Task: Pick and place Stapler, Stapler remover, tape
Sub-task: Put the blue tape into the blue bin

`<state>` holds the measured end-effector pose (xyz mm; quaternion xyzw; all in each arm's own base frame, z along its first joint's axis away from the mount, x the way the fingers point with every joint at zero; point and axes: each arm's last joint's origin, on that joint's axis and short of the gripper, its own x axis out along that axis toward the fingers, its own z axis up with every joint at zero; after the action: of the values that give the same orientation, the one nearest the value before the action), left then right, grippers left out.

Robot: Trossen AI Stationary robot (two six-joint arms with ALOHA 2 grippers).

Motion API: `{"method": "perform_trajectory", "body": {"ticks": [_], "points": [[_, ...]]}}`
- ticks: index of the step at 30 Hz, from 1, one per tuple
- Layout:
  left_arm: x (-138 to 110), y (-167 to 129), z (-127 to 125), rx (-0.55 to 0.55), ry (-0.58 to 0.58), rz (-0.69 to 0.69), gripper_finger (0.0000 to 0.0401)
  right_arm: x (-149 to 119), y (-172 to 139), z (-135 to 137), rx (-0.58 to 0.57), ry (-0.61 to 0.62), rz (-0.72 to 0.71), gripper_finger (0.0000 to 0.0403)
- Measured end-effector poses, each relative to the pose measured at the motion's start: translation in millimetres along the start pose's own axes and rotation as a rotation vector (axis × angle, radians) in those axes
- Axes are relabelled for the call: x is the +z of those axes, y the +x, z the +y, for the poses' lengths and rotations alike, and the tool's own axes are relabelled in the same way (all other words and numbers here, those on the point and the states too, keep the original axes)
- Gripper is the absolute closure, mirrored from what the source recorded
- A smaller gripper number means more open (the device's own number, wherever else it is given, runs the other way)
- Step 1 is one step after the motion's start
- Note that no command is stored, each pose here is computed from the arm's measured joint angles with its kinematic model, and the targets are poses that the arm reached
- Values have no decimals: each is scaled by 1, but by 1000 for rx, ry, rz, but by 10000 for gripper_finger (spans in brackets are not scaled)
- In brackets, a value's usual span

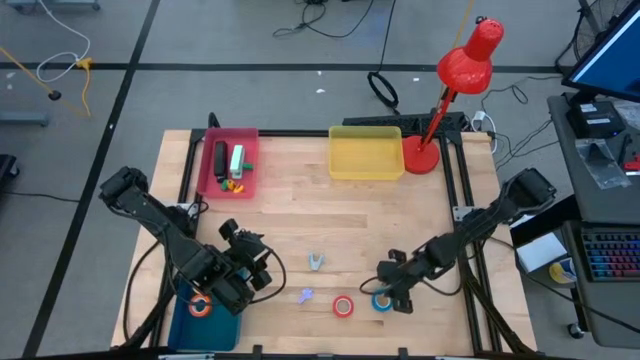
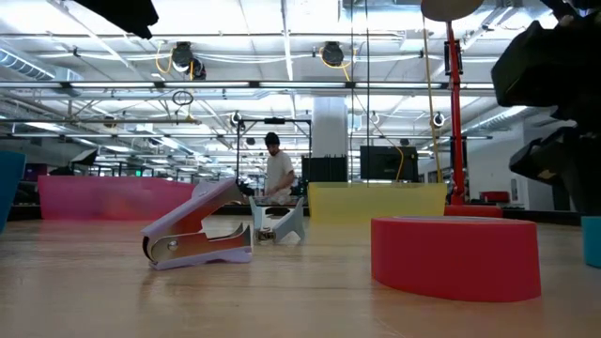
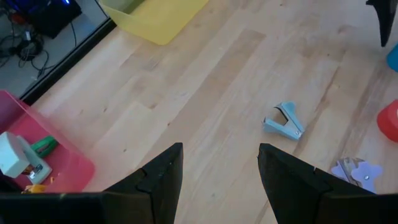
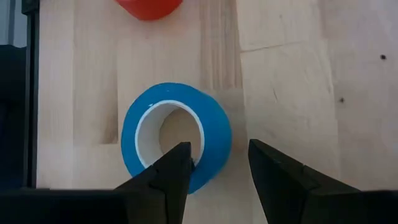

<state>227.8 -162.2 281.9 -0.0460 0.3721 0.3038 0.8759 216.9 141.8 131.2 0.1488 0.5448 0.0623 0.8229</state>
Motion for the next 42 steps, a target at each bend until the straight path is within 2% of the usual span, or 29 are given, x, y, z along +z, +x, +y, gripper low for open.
{"method": "perform_trajectory", "body": {"ticks": [6,15,20,32,42], "points": [[1,0,-2,-13,-11,-5,192,-3,10,-5,-81,-4,10,257],[2,0,-4,-29,-3,-12,192,-4,11,-8,-132,-18,-8,343],[2,0,-4,-29,-4,-12,192,-4,11,-9,-149,-16,-16,375],[2,0,-4,-30,-6,-12,192,-6,11,-10,-171,-18,-7,383],[2,0,-4,-29,-8,-18,192,-1,5,-12,-256,-90,-103,384]]}}
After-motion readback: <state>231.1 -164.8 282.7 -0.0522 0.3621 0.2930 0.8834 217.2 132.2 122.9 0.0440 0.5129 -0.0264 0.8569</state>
